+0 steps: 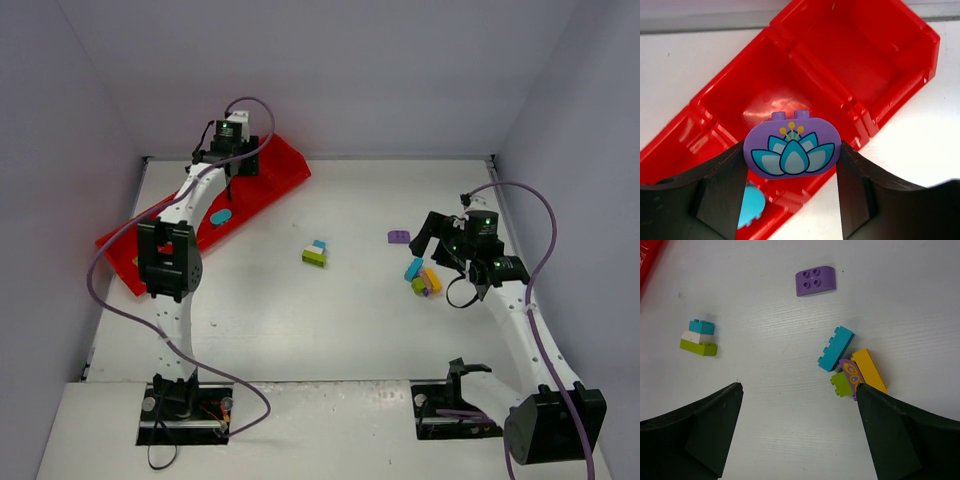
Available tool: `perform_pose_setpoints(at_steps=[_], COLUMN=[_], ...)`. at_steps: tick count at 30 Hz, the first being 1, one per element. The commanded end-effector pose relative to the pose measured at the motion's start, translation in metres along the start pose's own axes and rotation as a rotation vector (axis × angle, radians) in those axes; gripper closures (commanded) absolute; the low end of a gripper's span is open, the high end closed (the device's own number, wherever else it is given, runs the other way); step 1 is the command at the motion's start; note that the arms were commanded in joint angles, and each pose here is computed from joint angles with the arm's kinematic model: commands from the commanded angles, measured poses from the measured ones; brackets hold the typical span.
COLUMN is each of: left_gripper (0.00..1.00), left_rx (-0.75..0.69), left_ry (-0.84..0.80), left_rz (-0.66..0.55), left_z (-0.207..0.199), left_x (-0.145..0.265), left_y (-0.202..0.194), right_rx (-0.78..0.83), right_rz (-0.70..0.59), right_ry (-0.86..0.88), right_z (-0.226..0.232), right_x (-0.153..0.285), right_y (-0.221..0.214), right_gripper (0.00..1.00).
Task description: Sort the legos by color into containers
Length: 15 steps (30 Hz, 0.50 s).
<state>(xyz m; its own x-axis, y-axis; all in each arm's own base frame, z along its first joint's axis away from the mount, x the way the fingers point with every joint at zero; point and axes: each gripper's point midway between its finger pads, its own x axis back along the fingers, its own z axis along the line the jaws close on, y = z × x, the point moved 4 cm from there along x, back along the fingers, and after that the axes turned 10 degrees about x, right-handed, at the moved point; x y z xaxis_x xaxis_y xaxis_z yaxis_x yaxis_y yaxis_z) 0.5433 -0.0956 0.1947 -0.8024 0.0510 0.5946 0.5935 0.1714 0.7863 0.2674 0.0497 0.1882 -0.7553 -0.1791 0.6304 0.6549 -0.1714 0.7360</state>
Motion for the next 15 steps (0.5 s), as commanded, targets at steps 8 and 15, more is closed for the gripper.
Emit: perform_pose_setpoints(at_steps=[8,15], left_gripper=[0.44,0.24], left_rx=[-0.016,-0.016], left_ry=[0.017,-0.003], left_rz=[-0.032,-0.030], left_z=[0.008,0.006], left_x=[-0.012,-0.006], left_y=[0.026,0.024], right_rx=[0.005,0.003], right_rz=[-0.048,-0.025], right_ry=[0.014,-0.003], right_z=[0.002,-0.002], right_x=[0.002,-0.004], right_y=[0.007,0.003], right_gripper=[0.07,0.07])
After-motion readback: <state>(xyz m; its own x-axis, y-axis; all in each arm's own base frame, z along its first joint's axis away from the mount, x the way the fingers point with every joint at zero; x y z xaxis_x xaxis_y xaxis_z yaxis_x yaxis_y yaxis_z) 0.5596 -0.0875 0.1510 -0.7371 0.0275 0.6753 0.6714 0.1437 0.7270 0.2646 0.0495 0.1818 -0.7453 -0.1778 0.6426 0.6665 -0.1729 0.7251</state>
